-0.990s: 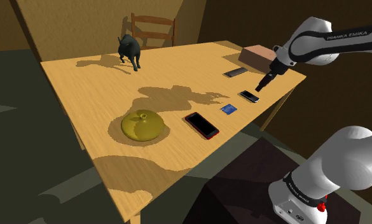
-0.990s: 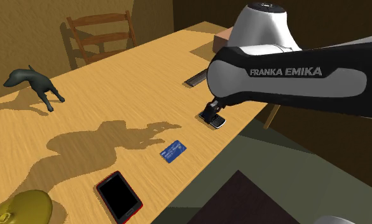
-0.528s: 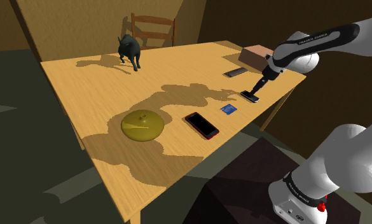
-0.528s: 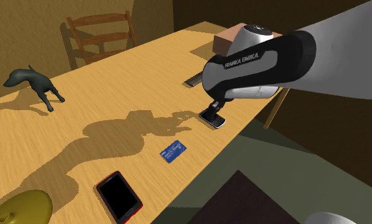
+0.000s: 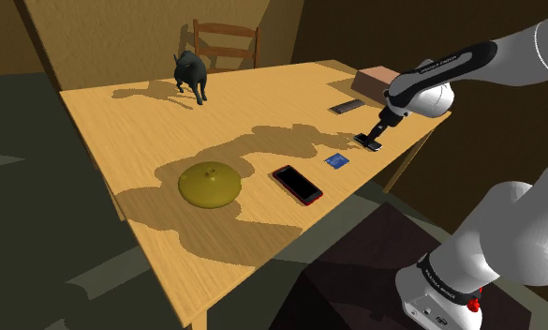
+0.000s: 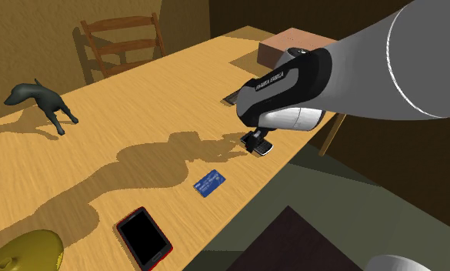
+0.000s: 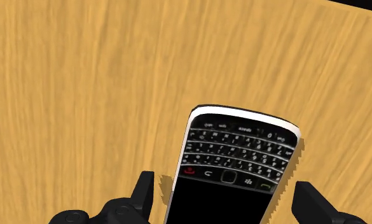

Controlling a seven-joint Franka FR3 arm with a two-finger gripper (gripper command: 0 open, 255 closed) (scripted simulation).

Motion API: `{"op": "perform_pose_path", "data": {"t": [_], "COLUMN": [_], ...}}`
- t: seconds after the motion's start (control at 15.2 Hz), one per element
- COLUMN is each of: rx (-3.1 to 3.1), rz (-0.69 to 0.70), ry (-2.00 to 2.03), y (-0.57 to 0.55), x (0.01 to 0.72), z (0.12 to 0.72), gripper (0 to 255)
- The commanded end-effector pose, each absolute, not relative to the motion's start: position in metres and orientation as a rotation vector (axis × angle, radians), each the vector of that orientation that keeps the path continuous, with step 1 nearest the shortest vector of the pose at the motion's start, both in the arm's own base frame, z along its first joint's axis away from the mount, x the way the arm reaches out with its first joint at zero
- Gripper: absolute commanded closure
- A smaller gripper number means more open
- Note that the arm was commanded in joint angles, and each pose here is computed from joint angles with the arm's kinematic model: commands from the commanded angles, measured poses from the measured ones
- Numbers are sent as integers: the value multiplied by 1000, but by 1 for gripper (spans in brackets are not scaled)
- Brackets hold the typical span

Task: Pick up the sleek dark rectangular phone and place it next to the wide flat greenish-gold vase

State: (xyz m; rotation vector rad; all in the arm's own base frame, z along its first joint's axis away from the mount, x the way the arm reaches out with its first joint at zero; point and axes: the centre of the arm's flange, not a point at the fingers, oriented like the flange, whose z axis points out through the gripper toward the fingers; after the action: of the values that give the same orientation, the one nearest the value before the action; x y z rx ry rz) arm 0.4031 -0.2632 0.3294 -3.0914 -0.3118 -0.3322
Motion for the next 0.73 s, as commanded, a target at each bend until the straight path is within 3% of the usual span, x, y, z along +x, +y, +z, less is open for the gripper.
{"op": "perform_pose_path", "data": {"t": [0.0, 0.33, 0.4, 0.66], "rx": [-3092, -3092, -3092, -3092], "rz": [-333, -333, -333, -333], "ry": [-311, -311, -311, -311], "y": [-264, -264, -264, -264], "x": [403, 403, 403, 403], "z": [327, 327, 327, 327], "gripper": [0, 0, 255, 255]}}
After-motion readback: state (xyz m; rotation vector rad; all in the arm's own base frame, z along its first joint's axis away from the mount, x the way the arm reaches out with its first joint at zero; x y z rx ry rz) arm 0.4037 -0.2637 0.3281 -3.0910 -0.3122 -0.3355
